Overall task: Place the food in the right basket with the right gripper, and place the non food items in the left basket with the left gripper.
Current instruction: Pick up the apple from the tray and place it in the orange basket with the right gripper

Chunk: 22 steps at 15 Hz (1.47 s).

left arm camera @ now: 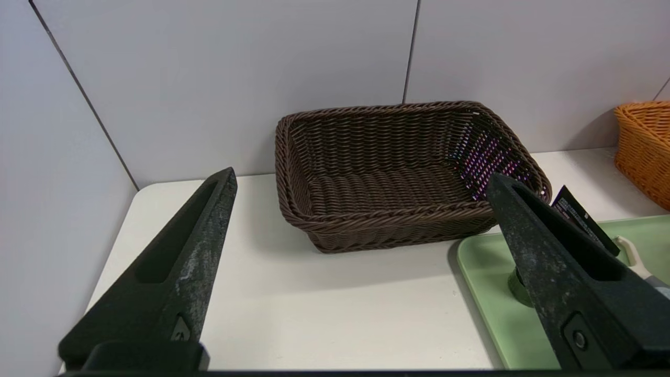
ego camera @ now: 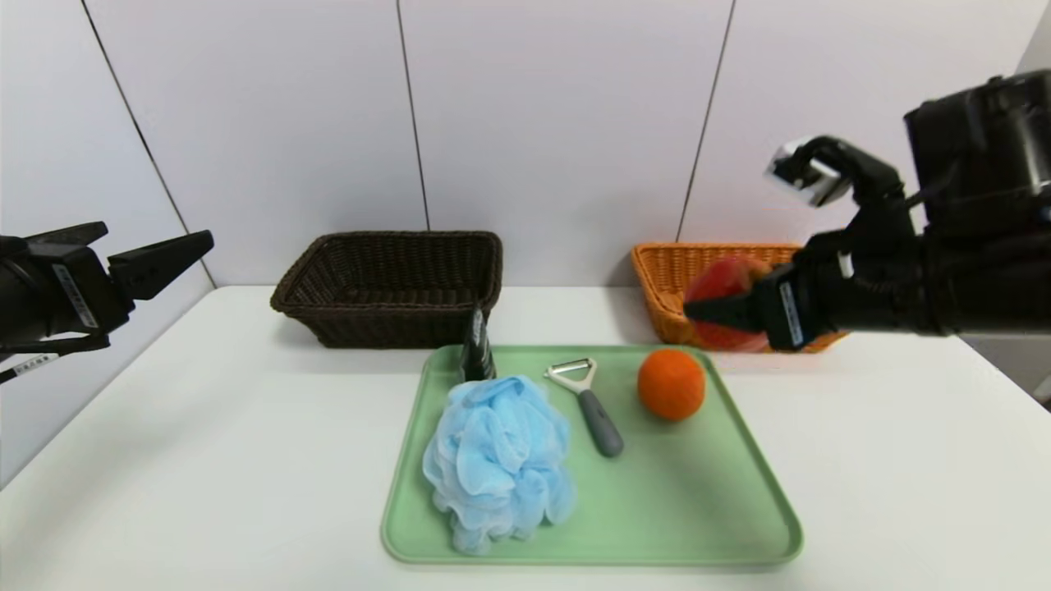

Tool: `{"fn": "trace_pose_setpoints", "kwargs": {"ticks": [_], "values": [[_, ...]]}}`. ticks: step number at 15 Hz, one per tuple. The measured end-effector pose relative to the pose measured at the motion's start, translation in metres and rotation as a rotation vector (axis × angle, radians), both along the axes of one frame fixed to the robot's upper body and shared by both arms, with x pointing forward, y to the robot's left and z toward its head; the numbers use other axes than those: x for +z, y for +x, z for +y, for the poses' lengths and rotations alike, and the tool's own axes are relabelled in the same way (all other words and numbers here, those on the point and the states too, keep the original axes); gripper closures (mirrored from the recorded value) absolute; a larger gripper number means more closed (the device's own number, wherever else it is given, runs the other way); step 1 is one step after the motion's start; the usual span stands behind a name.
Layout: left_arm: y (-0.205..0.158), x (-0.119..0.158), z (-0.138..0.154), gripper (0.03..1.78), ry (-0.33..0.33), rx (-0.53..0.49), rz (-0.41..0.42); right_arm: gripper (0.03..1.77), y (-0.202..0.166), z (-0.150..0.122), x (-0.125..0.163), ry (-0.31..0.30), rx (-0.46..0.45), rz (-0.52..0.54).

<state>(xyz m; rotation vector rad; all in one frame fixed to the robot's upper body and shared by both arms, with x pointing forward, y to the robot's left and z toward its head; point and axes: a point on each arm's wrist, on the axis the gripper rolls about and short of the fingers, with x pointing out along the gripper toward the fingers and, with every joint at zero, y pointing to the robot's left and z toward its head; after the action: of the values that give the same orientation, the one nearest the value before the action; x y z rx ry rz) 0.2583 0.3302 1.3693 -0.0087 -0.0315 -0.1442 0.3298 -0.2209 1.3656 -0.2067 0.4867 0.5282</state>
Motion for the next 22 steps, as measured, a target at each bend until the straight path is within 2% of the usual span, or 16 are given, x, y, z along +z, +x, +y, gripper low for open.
{"fn": "trace_pose_setpoints", "kwargs": {"ticks": [3,6,10,15,19,22], "values": [[0.001,-0.001,0.001,0.12,0.001,0.006,0.004,0.56,0.036,-0.025,0.038,0.059,-0.105,-0.180],[0.002,0.000,0.002,0.12,0.003,0.009,0.003,0.56,0.081,-0.056,0.043,0.057,-0.238,-0.224],[0.004,-0.001,0.002,0.12,0.004,0.012,0.010,0.56,0.133,-0.088,0.014,0.023,-0.360,-0.168],[0.005,-0.003,0.003,0.12,0.004,0.014,0.016,0.56,0.170,-0.127,-0.036,-0.029,-0.505,-0.051],[0.005,-0.002,0.003,0.12,0.006,0.015,0.013,0.56,0.183,-0.148,-0.064,-0.044,-0.554,0.014],[0.004,-0.002,0.003,0.12,0.006,0.015,0.012,0.56,0.192,-0.149,-0.072,-0.035,-0.553,-0.014]]}}
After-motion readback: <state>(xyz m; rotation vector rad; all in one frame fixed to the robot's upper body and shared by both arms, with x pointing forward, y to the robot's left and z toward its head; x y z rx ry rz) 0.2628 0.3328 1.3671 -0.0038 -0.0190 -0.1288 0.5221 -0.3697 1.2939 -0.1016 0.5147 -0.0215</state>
